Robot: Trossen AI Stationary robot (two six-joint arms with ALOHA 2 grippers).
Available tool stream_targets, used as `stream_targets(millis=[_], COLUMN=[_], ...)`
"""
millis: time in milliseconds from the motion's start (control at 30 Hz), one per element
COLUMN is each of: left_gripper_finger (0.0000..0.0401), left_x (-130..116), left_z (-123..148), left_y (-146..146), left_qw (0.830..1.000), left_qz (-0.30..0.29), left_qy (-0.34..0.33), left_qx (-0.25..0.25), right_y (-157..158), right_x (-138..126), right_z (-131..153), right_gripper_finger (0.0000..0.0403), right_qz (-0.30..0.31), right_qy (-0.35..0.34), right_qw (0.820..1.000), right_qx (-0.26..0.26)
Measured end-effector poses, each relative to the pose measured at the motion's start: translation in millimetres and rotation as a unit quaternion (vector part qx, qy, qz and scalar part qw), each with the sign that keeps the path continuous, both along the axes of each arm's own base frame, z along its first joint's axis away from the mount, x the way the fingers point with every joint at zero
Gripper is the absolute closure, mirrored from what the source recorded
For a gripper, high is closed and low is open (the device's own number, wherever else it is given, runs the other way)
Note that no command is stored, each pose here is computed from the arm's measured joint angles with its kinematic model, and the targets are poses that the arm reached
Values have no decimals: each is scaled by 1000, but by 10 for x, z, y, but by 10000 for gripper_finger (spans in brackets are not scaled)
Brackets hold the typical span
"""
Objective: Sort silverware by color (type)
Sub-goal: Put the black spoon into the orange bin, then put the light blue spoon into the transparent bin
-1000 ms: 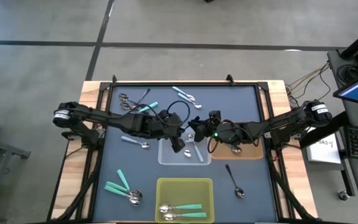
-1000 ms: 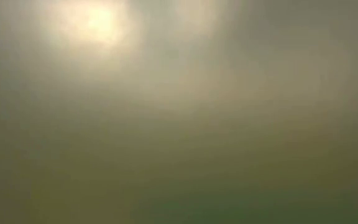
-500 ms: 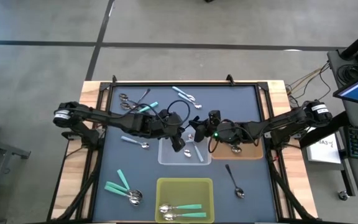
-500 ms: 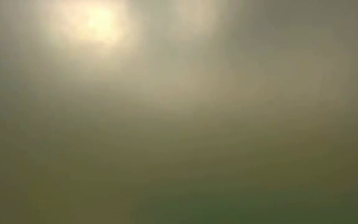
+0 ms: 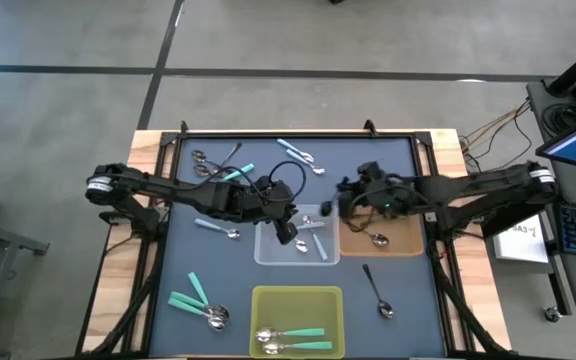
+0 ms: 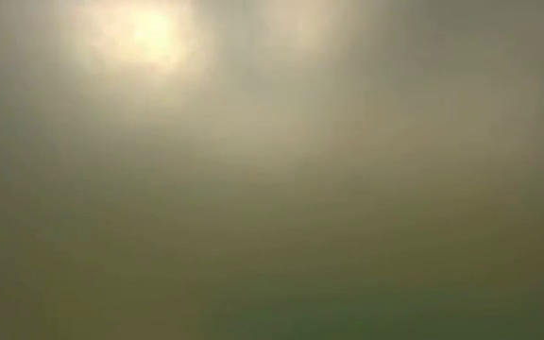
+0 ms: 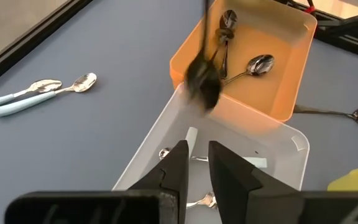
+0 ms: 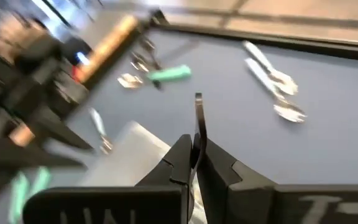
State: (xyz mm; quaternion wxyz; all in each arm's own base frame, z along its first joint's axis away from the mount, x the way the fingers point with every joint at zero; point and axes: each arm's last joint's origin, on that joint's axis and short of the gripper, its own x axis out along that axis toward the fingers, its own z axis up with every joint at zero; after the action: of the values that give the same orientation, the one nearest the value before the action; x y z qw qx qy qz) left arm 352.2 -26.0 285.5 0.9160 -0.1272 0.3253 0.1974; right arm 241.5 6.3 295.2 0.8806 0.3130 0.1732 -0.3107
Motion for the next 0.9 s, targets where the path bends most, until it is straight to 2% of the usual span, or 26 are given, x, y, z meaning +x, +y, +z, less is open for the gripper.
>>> stream_targets(millis=[167,300,467,567,700,800,900], left_gripper_finger=[353,353,353,353,353,353,353], left_x=[-8,-22,-66,-111,-202,-322,-481], left_z=[-9,-27,-67,-103,-163,-222,-284], left_y=[19,72,183,252,317,346,353], left_qw=[1000,1000,998,996,989,977,955], left_qz=[1,8,24,33,45,49,55], left_qy=[7,21,54,84,140,209,290], left_qx=[2,4,6,8,8,11,12], right_y=[15,60,98,105,112,119,122], right_x=[-402,-578,-584,-557,-501,-461,-447], right_z=[249,298,77,-119,-290,-335,-346], right_gripper_finger=[394,394,394,394,391,379,366], right_qz=[6,19,42,53,65,83,103], right_qy=[108,191,315,387,450,467,475], right_qw=[994,980,945,918,889,879,873], right_qx=[31,54,76,63,48,38,28])
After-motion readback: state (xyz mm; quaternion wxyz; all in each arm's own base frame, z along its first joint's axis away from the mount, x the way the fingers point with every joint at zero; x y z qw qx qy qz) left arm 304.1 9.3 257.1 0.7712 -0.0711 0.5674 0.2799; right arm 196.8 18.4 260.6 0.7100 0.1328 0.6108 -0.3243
